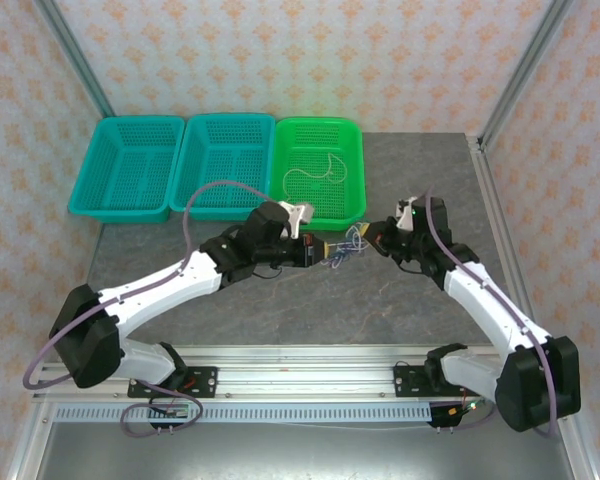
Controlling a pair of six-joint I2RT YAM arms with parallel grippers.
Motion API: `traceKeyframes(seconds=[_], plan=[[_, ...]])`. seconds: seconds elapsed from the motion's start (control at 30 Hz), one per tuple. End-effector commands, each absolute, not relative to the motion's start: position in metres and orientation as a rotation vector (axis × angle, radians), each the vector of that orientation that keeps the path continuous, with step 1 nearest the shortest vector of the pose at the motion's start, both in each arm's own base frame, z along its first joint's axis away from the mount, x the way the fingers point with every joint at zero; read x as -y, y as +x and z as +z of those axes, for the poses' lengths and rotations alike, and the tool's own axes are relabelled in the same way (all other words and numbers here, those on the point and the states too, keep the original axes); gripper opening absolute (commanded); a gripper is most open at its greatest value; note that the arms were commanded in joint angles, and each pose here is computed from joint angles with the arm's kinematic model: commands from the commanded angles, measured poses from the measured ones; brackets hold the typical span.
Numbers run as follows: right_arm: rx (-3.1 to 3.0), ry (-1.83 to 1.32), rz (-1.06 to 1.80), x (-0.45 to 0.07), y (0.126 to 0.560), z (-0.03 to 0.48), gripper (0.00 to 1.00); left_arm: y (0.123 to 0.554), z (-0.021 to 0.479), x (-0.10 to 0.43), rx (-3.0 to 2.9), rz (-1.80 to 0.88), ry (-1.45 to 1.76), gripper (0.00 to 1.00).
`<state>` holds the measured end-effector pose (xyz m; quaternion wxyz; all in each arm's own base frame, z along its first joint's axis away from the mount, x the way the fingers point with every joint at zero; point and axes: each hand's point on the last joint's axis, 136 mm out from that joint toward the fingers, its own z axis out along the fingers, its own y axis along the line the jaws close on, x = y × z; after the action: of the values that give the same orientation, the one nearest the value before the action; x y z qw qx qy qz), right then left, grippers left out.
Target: Untangle the cables
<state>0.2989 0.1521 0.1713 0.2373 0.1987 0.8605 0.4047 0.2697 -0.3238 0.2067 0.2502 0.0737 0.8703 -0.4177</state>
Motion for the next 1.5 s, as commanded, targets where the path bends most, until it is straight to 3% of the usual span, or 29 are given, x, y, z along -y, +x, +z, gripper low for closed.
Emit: traceKeyframes(seconds=[0.0,0.1,0.37,0.6,0.77,0.9,1.0,1.07,1.47], plan=[[-2.316,0.829,0.766,-0.083,0.304,0.132,0.0,0.275,0.208,0.311,-2.387,-1.043,0.18,0.05],[-2.302,0.775,0.794,-0.087,0.304,0.136,0.0,0.276,0.204,0.311,-2.383,-1.056,0.147,0.11],[-2.301,0.669,1.028,-0.118,0.31,0.145,0.0,0.276,0.2,0.324,-2.389,-1.131,0.169,0.14],[-2.287,0.529,1.164,-0.142,0.308,0.163,0.0,0.279,0.181,0.324,-2.423,-1.08,0.186,0.49],[-2.291,0.45,1.223,-0.157,0.304,0.174,0.0,0.283,0.165,0.329,-2.458,-1.064,0.197,0.53],[-2.301,0.436,1.22,-0.161,0.303,0.177,0.0,0.289,0.165,0.331,-2.437,-1.061,0.177,0.43],[-2.314,0.487,1.155,-0.152,0.304,0.17,0.0,0.292,0.167,0.329,-2.428,-1.04,0.163,0.12],[-2.344,0.565,1.024,-0.137,0.305,0.156,0.0,0.293,0.168,0.325,-2.425,-1.019,0.151,0.0],[-2.222,1.085,0.365,-0.003,0.28,0.111,0.0,0.287,0.161,0.255,-2.446,-0.755,-0.024,0.0]])
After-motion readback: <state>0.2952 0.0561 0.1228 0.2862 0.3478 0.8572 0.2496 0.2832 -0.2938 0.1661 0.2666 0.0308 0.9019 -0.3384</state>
